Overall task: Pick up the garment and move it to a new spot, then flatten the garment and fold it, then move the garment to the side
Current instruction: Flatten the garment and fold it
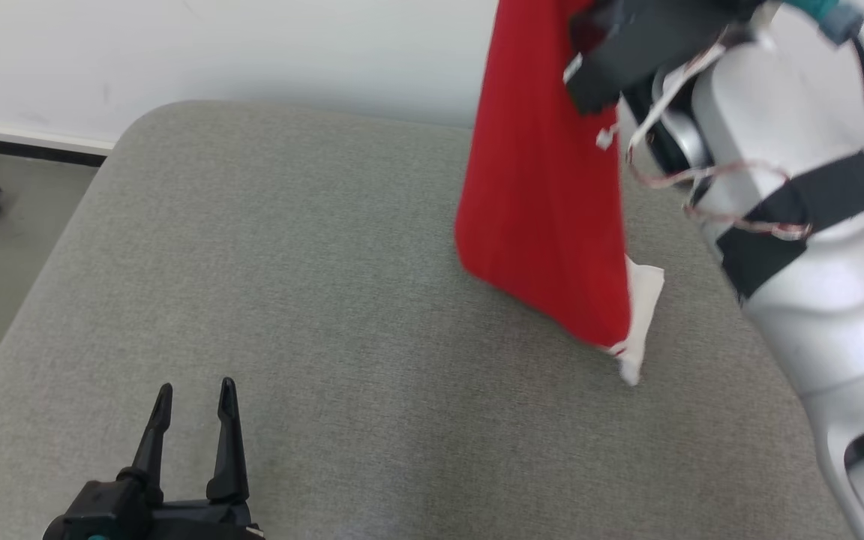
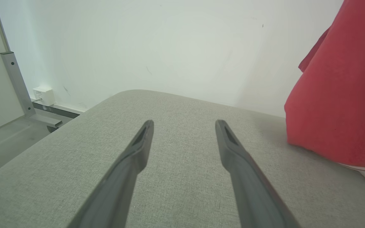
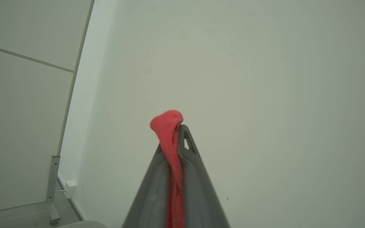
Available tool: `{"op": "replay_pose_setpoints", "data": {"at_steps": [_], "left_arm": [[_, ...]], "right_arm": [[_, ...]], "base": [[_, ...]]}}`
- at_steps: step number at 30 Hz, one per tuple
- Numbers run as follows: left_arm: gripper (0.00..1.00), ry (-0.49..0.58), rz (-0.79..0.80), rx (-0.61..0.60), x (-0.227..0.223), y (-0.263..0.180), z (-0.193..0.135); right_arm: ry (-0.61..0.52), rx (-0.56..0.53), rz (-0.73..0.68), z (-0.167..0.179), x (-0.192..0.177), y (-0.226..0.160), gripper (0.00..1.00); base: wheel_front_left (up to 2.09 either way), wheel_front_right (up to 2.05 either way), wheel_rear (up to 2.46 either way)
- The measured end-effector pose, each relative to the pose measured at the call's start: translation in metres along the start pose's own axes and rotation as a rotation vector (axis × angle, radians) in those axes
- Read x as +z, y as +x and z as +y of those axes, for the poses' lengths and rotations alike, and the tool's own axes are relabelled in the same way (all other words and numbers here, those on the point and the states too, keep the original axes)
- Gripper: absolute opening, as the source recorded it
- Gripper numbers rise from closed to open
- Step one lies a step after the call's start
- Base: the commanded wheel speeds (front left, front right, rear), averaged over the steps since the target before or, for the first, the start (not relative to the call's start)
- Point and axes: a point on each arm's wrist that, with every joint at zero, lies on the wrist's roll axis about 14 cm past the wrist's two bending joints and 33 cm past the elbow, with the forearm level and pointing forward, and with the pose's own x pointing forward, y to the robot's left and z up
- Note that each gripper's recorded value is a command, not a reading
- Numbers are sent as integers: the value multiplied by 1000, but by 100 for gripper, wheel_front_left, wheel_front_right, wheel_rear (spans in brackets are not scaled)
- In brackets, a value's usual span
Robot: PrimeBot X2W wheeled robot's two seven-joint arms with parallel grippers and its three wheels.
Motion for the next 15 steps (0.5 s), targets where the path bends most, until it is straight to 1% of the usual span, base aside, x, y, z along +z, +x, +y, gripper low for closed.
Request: {"op": "replay_pose_setpoints", "data": {"at_steps": [4, 9, 15], "left_arm": [[100, -8, 9, -10, -4, 2, -5], [100, -19, 16, -55, -8, 6, -21], [100, -32, 16, -126, -9, 13, -45]], "right_arm": [[7, 6, 61, 3, -28, -33, 0], [36, -45, 194, -5, -74, -106, 0], [106, -202, 335, -20, -108, -207, 0]], "base": [[0, 0, 0], [0, 0, 0], [0, 0, 0]]}}
